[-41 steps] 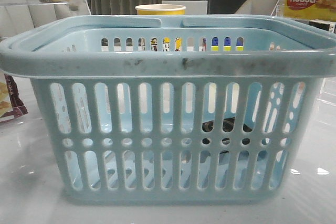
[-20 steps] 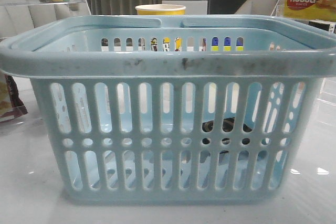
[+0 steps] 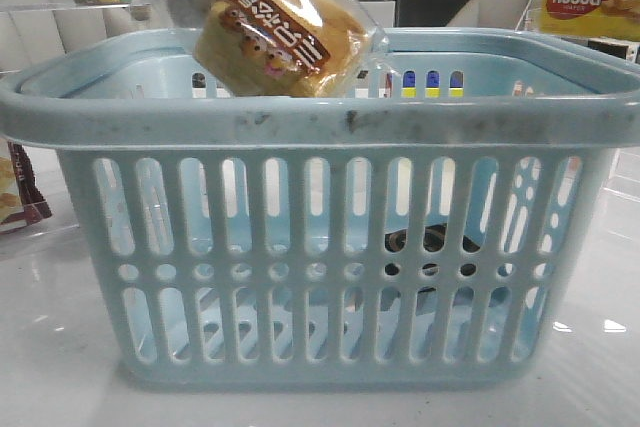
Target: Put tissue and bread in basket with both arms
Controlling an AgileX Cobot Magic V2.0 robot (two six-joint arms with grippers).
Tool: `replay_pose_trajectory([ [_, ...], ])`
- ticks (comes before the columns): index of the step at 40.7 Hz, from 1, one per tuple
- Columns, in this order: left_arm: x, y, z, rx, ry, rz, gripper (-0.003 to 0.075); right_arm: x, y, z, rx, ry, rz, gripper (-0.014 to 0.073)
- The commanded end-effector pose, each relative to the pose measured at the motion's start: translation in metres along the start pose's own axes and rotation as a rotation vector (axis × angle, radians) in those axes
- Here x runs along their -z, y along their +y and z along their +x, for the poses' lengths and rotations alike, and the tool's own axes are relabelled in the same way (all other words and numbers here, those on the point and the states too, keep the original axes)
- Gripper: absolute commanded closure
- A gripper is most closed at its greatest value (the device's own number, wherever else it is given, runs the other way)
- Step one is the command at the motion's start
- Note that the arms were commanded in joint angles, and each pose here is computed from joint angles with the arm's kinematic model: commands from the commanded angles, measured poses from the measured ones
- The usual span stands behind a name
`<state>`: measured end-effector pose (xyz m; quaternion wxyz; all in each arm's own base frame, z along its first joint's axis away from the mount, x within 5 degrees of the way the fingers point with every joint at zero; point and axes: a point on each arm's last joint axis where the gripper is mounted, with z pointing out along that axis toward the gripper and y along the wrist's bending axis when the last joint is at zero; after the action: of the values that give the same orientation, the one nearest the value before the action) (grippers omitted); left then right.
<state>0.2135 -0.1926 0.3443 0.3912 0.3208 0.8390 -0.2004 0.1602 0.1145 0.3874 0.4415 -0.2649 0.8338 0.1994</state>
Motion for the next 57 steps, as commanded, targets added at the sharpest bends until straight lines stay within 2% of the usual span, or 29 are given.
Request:
replay_pose_trajectory([
  [1,0.016,-0.004,-0.018,0.003,-0.14,0.003,0.0452,0.01,0.001,-0.014,0.01,-0.115,0.009,0.0013],
  [5,0.016,-0.004,-0.018,0.003,-0.14,0.003,0.0296,0.01,0.001,-0.014,0.01,-0.115,0.009,0.0013],
  [8,0.018,-0.004,-0.019,-0.002,-0.144,0.0,0.0252,0.01,0.001,-0.014,0.01,-0.115,0.009,0.0013],
  [17,0.048,-0.005,-0.02,-0.058,-0.194,-0.025,0.0255,0.01,0.001,-0.014,0.01,-0.115,0.009,0.0013],
  [22,0.072,-0.007,-0.014,-0.074,-0.179,-0.023,0.0255,0.01,0.001,-0.014,0.01,-0.115,0.009,0.0013],
  [40,0.139,-0.013,0.057,-0.085,-0.274,-0.021,0.0255,0.01,0.001,-0.014,0.01,-0.115,0.009,0.0013],
  [52,0.149,-0.013,0.085,-0.087,-0.295,-0.021,0.0257,0.01,0.001,-0.013,0.01,-0.106,0.008,0.0013],
  [57,0.148,-0.013,0.086,-0.087,-0.29,-0.021,0.032,0.008,0.001,-0.01,0.011,-0.074,0.005,0.0053],
])
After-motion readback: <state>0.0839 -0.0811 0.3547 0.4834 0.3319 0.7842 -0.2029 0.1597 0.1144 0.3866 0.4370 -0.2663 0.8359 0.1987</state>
